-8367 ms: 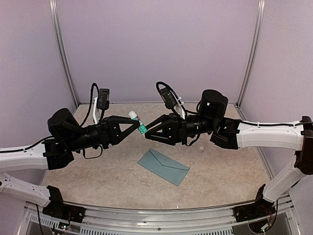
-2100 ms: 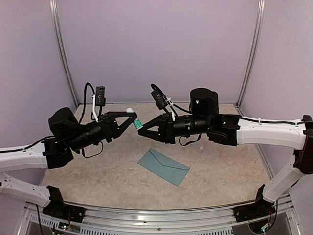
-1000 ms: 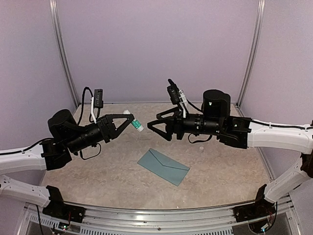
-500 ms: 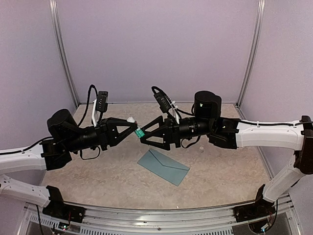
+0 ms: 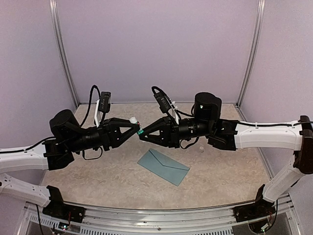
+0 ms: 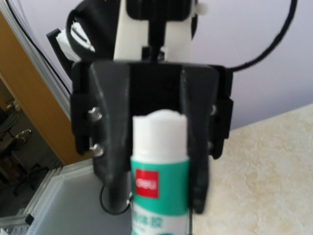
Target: Place the letter into the envelope and seal it
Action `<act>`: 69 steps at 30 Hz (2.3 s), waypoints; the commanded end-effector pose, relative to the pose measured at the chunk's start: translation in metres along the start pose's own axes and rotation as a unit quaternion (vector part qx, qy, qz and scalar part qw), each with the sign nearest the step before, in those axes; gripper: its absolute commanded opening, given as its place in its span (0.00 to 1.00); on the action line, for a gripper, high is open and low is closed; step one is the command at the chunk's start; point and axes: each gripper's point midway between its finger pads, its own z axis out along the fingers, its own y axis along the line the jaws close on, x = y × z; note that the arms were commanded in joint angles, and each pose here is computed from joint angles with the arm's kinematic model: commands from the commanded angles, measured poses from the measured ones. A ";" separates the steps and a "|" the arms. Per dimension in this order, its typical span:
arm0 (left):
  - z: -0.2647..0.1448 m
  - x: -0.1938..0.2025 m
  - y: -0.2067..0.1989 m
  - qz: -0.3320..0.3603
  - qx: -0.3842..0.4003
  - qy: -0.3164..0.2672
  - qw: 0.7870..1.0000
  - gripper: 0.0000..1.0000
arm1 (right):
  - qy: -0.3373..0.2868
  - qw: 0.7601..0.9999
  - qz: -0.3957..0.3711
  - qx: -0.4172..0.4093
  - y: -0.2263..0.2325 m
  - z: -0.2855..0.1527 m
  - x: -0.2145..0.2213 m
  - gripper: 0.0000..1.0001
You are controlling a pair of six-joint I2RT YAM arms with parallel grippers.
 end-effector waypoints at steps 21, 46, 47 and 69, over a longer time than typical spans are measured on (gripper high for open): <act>0.014 -0.002 -0.014 -0.014 0.029 -0.028 0.999 0.31 | -0.082 0.996 -0.022 -0.002 0.013 -0.015 -0.020 0.10; -0.001 -0.027 0.043 -0.006 -0.128 0.001 0.992 0.00 | -0.039 0.964 0.010 0.263 -0.068 -0.080 -0.008 0.87; -0.005 -0.031 0.052 -0.002 -0.148 0.010 0.989 0.00 | -0.029 0.952 0.026 0.302 -0.083 -0.094 -0.001 0.87; -0.062 -0.017 0.171 0.038 -0.289 0.135 0.947 0.00 | 0.230 0.668 0.223 0.672 -0.241 -0.287 0.186 0.59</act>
